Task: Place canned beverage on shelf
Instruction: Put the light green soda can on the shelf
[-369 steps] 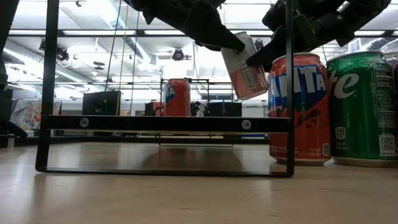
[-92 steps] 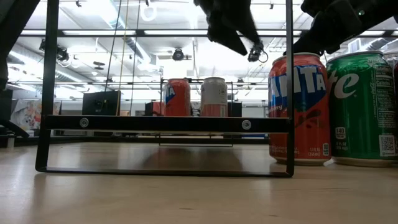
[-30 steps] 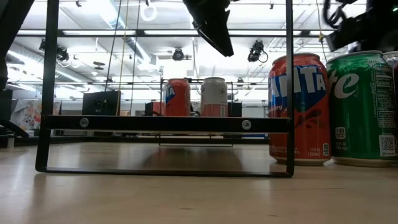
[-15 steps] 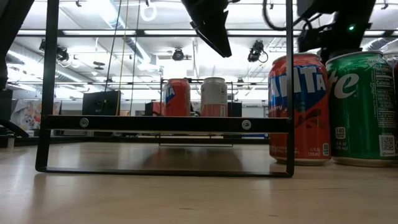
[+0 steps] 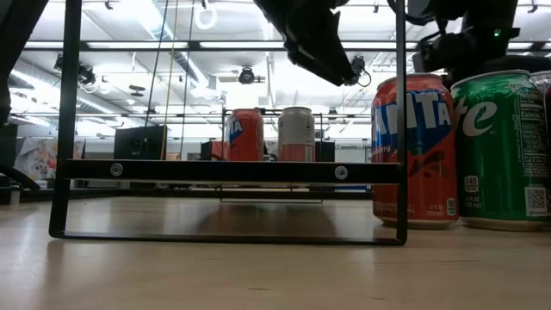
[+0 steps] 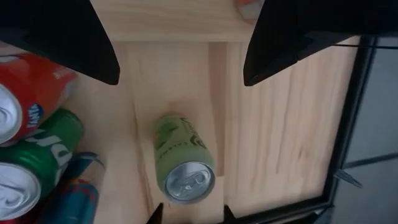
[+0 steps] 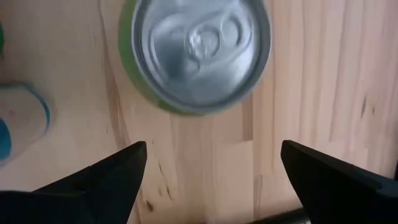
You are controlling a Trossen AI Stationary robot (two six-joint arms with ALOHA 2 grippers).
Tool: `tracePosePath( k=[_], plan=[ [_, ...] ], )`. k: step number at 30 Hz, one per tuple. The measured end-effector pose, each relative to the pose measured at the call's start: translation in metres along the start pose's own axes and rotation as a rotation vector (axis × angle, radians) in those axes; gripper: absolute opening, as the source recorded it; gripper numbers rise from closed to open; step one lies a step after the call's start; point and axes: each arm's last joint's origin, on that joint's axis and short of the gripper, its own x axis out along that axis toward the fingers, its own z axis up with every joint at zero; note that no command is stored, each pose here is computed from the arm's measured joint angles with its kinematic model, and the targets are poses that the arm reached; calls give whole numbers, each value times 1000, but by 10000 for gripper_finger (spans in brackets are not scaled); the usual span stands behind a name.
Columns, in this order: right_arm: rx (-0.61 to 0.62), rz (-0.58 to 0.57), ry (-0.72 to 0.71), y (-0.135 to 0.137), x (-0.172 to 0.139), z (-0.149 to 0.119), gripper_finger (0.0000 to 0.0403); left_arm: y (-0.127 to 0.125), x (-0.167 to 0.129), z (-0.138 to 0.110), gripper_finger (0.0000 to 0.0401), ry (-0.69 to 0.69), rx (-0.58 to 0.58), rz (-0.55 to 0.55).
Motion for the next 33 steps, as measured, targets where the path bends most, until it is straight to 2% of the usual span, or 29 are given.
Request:
tracePosePath(
  k=[9, 11, 16, 22, 29, 33],
  plan=[
    [-11, -5, -63, -4, 1, 7, 381, 1, -1, -8, 354, 46, 14, 42],
    [-26, 31, -84, -3, 1, 10, 381, 2, -5, -7, 354, 42, 27, 42],
    [-30, 37, -94, -9, 3, 12, 381, 9, -26, 0, 354, -7, 16, 53],
    [53, 81, -209, -16, 4, 27, 381, 14, -36, 0, 354, -6, -43, 57],
    [246, 8, -214, -17, 17, 40, 381, 9, -37, -6, 354, 57, -58, 41],
    [243, 22, -215, -13, 24, 46, 381, 6, -38, -6, 354, 64, -54, 34]
  ],
)
